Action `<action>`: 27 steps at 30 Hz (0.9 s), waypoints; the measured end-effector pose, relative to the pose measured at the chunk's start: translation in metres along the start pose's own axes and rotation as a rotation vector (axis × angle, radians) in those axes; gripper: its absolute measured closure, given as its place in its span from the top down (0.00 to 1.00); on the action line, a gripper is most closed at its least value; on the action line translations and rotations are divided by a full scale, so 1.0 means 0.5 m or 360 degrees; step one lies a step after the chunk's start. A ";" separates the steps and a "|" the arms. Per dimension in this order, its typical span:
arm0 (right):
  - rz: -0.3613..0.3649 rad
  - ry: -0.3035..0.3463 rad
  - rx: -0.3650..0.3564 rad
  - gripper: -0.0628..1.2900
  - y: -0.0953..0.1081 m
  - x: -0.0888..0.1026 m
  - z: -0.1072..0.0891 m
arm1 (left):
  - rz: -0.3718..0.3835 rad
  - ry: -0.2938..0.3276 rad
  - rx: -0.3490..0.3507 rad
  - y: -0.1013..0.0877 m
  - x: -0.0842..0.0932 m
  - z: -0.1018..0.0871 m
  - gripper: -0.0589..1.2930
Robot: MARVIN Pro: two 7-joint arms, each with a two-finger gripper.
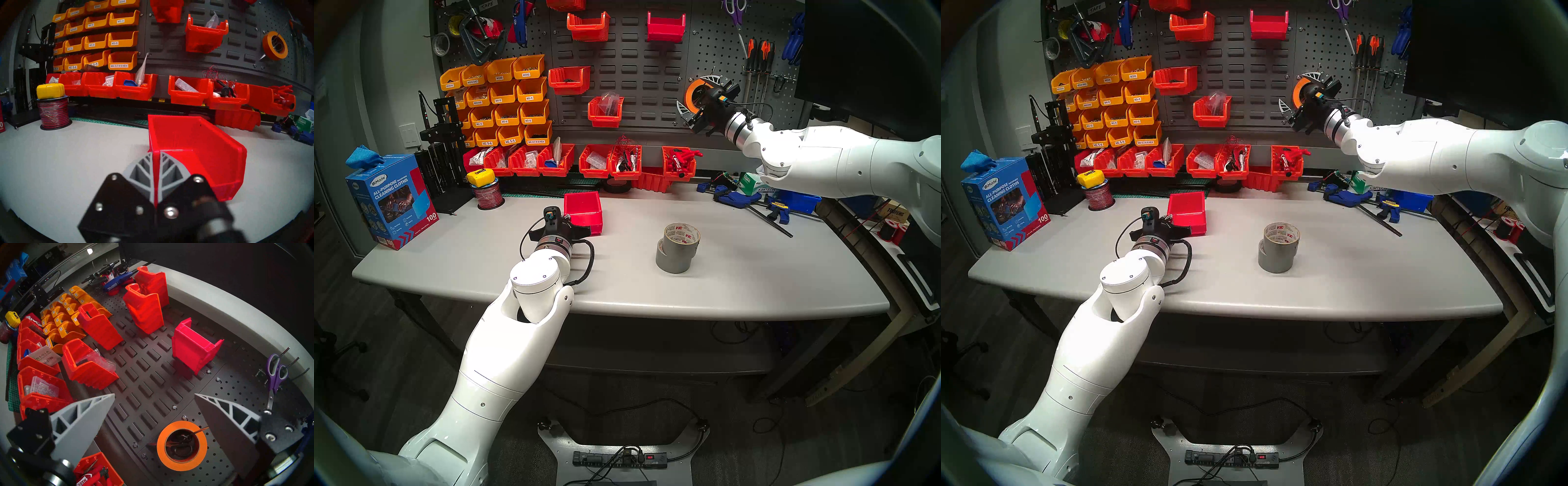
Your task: Take out tools from the storage box
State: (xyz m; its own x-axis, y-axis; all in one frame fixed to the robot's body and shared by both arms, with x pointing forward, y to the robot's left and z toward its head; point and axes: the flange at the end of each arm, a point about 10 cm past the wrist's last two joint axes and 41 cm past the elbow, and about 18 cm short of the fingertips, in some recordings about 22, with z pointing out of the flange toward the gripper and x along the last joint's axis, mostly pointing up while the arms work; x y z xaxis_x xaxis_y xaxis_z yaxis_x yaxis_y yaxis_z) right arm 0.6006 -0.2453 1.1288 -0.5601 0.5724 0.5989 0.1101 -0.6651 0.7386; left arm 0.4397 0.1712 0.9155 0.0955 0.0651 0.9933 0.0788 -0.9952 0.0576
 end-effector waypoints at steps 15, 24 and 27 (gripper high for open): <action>-0.0004 0.0005 -0.0006 0.94 0.004 -0.001 -0.001 | 0.0010 0.0157 0.0274 -0.155 0.076 0.012 0.03; -0.0004 0.0008 -0.0007 0.94 0.005 0.000 -0.001 | 0.0015 0.0145 0.0466 -0.275 0.087 0.030 0.03; -0.0004 0.0009 -0.0007 0.94 0.005 0.000 -0.001 | 0.0016 0.0127 0.0505 -0.303 0.086 0.033 0.03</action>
State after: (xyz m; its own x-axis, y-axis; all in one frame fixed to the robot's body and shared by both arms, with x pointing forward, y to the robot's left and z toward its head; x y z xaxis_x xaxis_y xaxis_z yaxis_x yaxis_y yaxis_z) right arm 0.6005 -0.2474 1.1304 -0.5650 0.5715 0.5951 0.1047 -0.6657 0.7388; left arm 0.4480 0.3258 0.9478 0.0210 0.0371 0.9991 0.3851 -0.9225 0.0262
